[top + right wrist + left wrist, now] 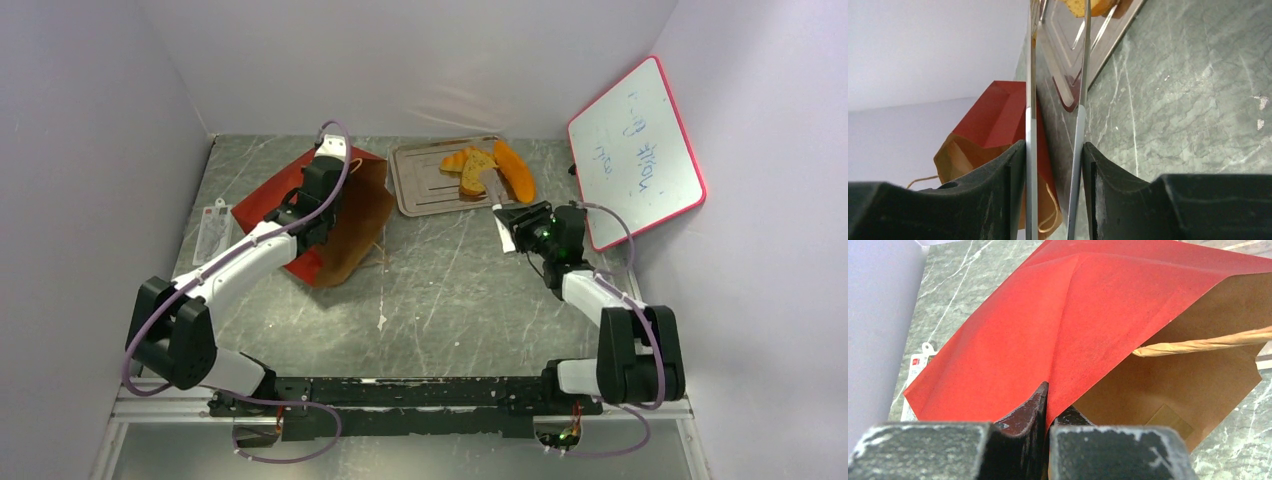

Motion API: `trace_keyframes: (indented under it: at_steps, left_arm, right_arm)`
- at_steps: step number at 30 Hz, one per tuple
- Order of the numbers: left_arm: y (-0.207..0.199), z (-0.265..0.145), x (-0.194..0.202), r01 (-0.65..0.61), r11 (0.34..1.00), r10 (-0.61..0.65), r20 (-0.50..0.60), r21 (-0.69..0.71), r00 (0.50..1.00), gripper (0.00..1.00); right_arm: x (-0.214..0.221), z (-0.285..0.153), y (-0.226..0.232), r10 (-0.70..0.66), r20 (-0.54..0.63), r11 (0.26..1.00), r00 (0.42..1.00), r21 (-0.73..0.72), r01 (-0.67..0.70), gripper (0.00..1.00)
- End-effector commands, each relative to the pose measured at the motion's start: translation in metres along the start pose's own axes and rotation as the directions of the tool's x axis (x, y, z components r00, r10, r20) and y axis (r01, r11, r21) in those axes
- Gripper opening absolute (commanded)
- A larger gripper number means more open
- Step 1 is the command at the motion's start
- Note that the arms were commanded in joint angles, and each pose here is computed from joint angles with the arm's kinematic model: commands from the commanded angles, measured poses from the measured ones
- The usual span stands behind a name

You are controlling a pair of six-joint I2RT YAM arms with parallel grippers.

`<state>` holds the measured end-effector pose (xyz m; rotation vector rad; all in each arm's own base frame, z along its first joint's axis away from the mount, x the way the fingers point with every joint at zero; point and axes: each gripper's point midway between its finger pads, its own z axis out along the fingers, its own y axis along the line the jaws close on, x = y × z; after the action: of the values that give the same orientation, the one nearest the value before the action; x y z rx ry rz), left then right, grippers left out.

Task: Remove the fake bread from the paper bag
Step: Place the fake bread in the container, then take out the fake bread from the paper bag.

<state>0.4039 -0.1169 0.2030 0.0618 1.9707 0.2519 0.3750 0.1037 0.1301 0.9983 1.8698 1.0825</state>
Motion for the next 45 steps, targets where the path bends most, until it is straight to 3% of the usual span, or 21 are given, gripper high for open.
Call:
trace_keyframes:
  at_steps: [1,10,16,26,36,45]
  left_arm:
    - [-0.002,-0.012,-0.016,0.008,0.999,-0.01,0.061,0.046,0.998,0.07]
    - [-0.012,-0.019,-0.012,-0.034,0.99,0.022,0.086,0.138,0.996,0.07]
    - [-0.017,-0.021,-0.015,-0.04,0.985,0.025,0.091,0.169,0.996,0.07]
    - [-0.012,-0.025,-0.025,-0.04,0.987,0.025,0.099,0.157,0.995,0.07]
    - [-0.009,-0.028,-0.028,-0.031,0.987,0.013,0.11,0.157,0.994,0.07]
    - [-0.009,-0.032,-0.027,-0.021,0.986,0.003,0.108,0.165,0.994,0.07]
  right_arm:
    - [-0.009,-0.014,0.029,-0.091,0.031,0.994,0.995,-0.059,0.093,0.45]
    - [0.034,-0.05,0.09,-0.241,-0.038,0.956,0.97,-0.181,0.231,0.45]
    - [0.1,-0.068,0.111,-0.282,-0.16,0.936,0.946,-0.262,0.235,0.45]
    - [0.219,-0.085,0.109,-0.328,-0.398,0.924,0.857,-0.325,0.203,0.44]
    - [0.266,-0.072,0.099,-0.315,-0.484,0.934,0.816,-0.312,0.175,0.44]
    - [0.294,-0.033,0.099,-0.241,-0.532,0.956,0.811,-0.275,0.104,0.44]
